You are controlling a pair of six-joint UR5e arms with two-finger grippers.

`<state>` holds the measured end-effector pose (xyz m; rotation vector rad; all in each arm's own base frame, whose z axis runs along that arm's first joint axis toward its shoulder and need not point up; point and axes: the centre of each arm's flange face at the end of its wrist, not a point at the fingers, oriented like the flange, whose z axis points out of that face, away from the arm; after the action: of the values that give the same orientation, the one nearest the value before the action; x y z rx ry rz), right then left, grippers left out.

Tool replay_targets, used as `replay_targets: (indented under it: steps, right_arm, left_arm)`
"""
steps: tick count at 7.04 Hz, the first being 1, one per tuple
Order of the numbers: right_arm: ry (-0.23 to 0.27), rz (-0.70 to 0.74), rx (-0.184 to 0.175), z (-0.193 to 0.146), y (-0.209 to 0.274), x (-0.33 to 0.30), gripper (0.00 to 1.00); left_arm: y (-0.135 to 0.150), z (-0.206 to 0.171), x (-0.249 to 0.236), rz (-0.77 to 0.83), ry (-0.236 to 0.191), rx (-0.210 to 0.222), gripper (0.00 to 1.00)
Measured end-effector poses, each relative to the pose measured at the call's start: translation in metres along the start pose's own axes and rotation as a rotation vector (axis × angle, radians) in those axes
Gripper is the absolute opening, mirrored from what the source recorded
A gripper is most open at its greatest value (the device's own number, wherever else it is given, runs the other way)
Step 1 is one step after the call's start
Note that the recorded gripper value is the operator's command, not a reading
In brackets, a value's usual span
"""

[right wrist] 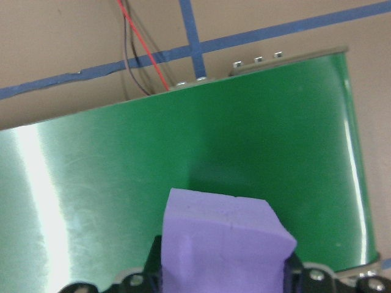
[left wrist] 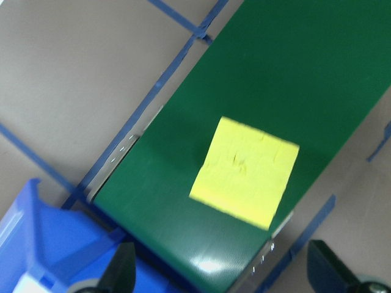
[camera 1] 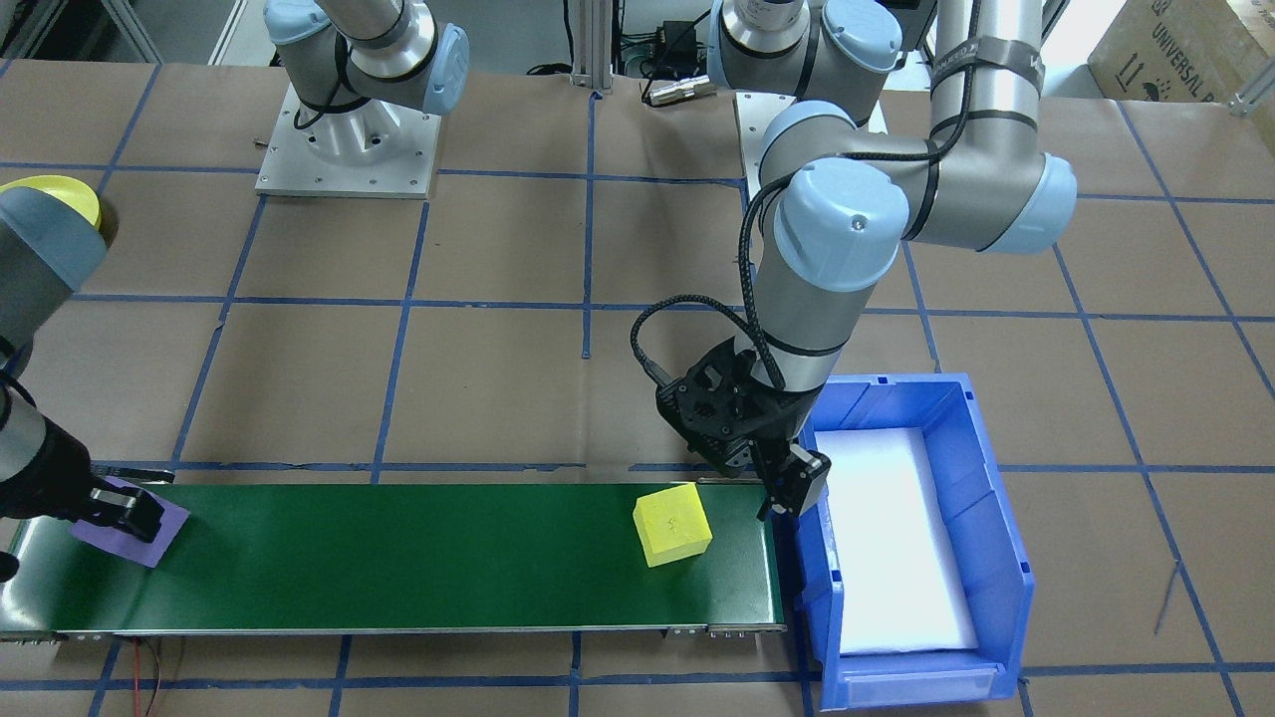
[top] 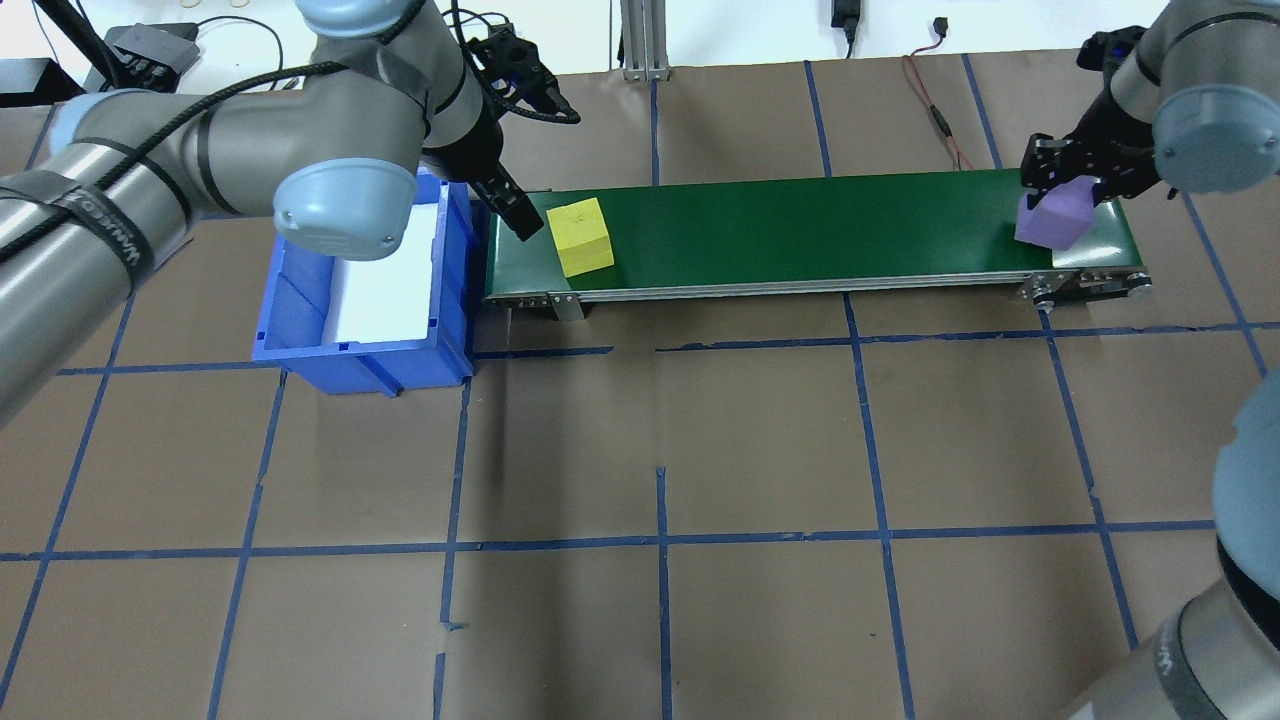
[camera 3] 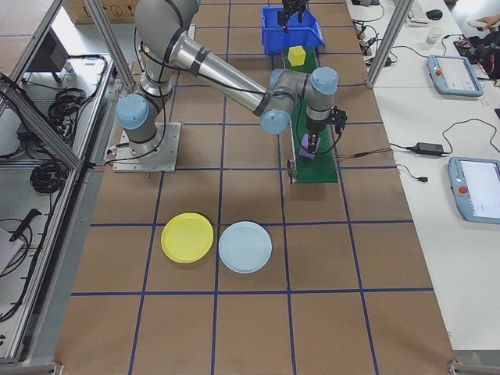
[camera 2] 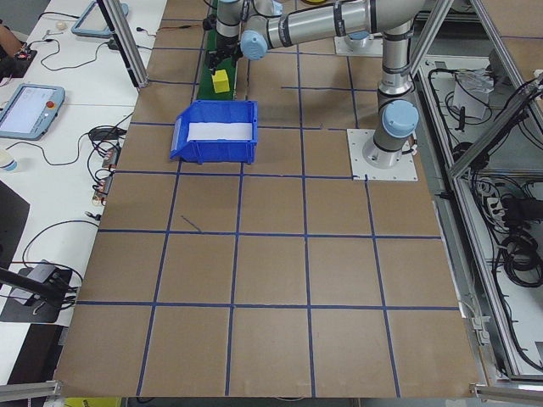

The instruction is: Move block left to right into plate

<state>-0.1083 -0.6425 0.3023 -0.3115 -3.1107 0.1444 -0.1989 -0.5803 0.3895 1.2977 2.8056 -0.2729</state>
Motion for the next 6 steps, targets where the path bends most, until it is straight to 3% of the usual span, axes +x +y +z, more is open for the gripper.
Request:
replay_targets:
  steps: [1, 3, 4, 6]
  right_arm:
    - [0.005, 0.002, 0.0, -0.015, 0.006, 0.033, 0.07]
    - [-0.015, 0.025, -0.102, -0.023, 0.042, 0.136, 0.07]
    - [-0.03, 0.0, -0.137, -0.017, 0.063, 0.186, 0.08]
    - [-0.036, -0.014, -0.149, 0.003, 0.107, 0.269, 0.08]
  left_arm:
    - [0.035, -0.042, -0.01, -0.06, 0.037, -0.032, 1.0]
    - [0.103, -0.114, -0.002, -0.168, 0.138, -0.098, 1.0]
    - [0.122, -0.134, 0.012, -0.188, 0.172, -0.127, 1.0]
    - [0.135, -0.134, 0.018, -0.209, 0.218, -0.152, 1.0]
